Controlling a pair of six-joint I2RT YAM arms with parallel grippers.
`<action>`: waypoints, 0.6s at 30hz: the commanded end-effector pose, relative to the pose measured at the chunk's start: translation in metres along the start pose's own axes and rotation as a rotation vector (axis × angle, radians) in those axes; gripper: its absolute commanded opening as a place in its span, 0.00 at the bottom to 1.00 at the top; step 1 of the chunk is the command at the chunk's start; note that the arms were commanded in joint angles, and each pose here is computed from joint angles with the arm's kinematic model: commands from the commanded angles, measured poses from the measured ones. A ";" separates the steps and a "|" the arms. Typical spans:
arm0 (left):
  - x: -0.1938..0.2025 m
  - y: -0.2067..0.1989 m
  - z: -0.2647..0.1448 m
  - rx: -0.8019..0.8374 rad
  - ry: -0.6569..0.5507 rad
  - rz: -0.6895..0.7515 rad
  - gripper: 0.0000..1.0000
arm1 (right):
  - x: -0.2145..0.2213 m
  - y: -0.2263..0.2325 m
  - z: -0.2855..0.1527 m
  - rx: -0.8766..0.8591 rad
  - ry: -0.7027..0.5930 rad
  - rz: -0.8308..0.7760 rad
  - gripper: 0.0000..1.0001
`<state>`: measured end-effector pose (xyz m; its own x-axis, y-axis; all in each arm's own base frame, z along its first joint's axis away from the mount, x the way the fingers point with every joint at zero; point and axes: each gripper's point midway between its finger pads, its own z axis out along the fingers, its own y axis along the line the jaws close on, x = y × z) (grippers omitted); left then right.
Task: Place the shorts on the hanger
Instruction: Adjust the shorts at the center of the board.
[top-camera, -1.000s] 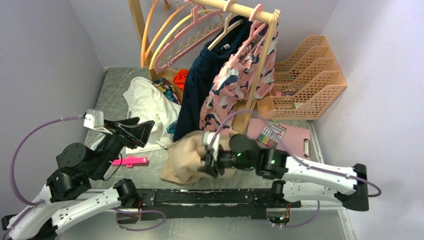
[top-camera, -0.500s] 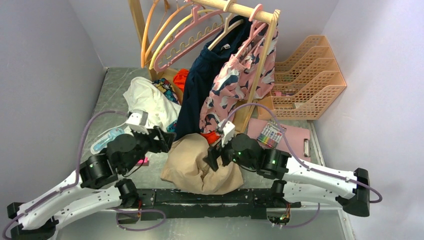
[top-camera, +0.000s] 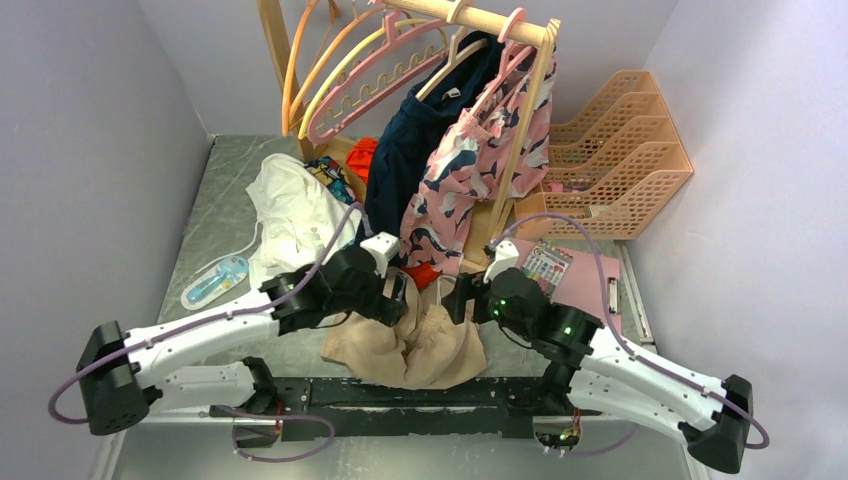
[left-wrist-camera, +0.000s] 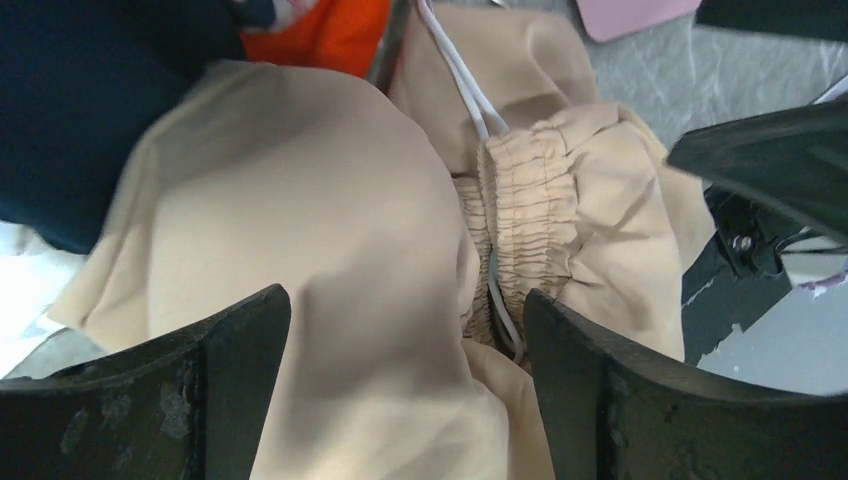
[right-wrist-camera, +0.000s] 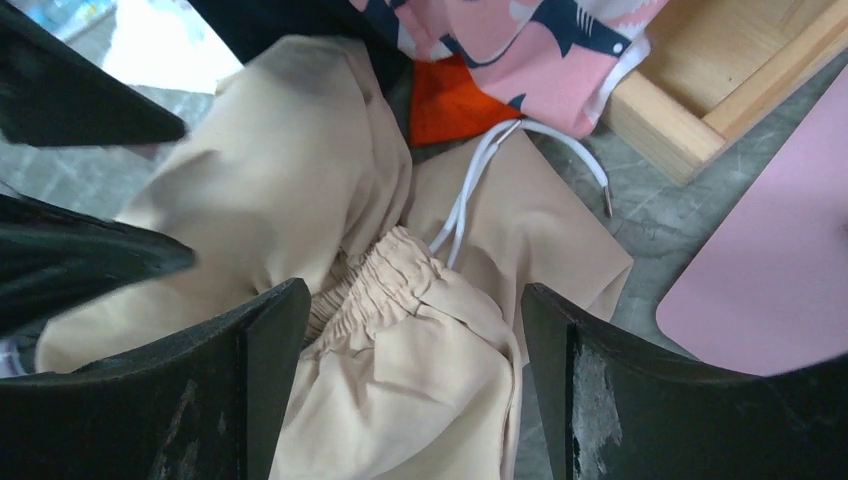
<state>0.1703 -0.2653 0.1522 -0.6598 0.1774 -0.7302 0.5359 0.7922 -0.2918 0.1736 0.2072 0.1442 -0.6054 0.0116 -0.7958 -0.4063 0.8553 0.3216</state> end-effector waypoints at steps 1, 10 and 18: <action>-0.010 -0.030 0.007 0.124 0.005 0.045 0.92 | -0.007 -0.010 -0.007 0.035 -0.050 0.053 0.82; 0.030 0.002 0.041 -0.026 0.114 0.061 0.57 | -0.014 0.003 -0.009 -0.028 -0.072 0.044 0.82; -0.017 0.019 -0.006 -0.102 -0.145 -0.056 0.07 | -0.020 0.036 -0.002 -0.180 -0.053 -0.047 0.79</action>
<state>0.1763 -0.2645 0.1152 -0.6818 0.2301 -0.6944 0.5087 0.8313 -0.2240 0.1698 0.2161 0.1523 -0.5943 0.0214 -0.8040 -0.4526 0.8175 0.3563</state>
